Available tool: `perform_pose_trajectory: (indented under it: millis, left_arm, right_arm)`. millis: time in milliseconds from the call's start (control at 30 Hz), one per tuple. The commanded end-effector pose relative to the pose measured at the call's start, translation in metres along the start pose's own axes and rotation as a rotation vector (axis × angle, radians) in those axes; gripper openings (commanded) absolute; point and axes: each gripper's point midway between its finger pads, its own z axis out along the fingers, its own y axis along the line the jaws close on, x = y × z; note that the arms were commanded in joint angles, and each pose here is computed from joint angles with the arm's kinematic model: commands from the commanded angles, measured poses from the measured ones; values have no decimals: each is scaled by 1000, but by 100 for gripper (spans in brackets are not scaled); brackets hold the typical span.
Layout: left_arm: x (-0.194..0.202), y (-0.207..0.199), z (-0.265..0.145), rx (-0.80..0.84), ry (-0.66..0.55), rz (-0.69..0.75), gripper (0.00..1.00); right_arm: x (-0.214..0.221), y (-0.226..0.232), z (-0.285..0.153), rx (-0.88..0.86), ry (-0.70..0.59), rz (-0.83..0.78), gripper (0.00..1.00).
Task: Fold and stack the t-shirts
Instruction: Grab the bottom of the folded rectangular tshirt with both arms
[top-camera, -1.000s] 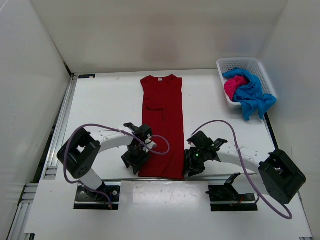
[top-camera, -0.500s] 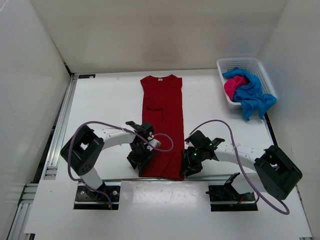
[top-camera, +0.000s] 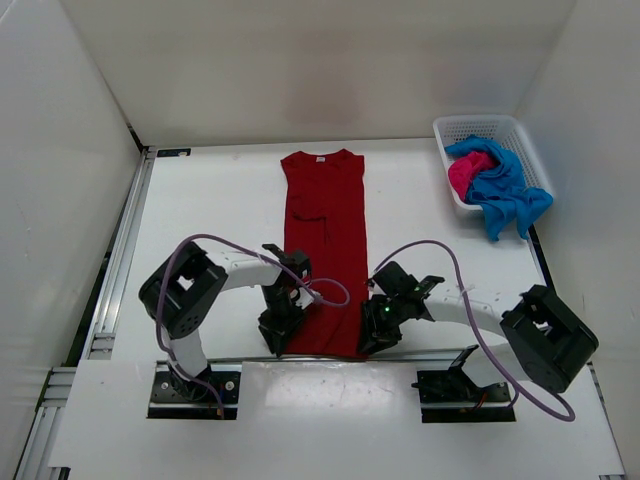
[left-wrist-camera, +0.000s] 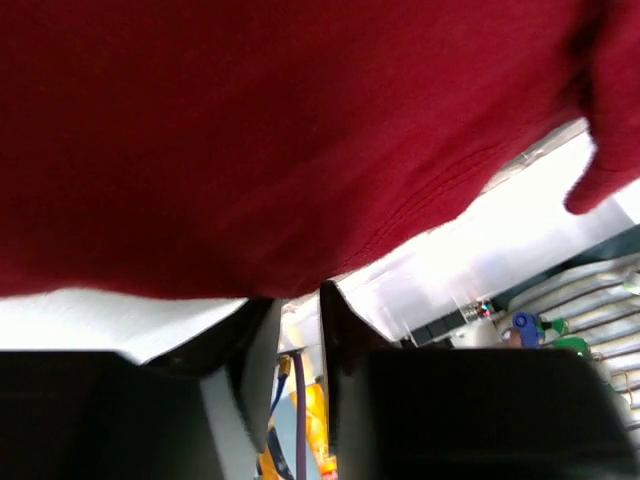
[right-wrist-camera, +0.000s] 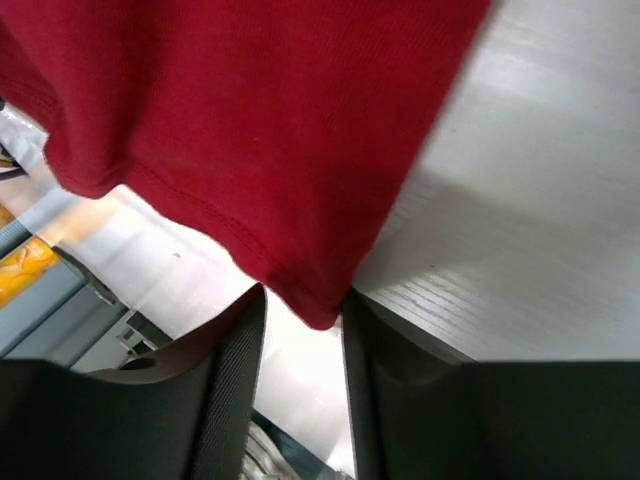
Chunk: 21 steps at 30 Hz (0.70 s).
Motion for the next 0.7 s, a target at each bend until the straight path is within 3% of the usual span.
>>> perform_pose_trajectory:
  millis: [0,67,200,467,667]
  left_arm:
    - [-17,11,11,-41,-45,52,31]
    - [-23,8,8,-32,-62,59,20]
    - [-36,1,-1,-22,-105,78,10]
    - [-41,6,-29,4,-155,16,10]
    - [-65,22,-86,-38,-275,-49,10]
  right_arm:
    - [-1,-7,5,34,6,-2,36]
    - [-2,-4,5,24,13,-13,20]
    - [-3,0,4,11,14,-27,1]
    - [-21,15,-22,38,-45,-117,0]
    - [-83,41,-65,31,-155,-147,0]
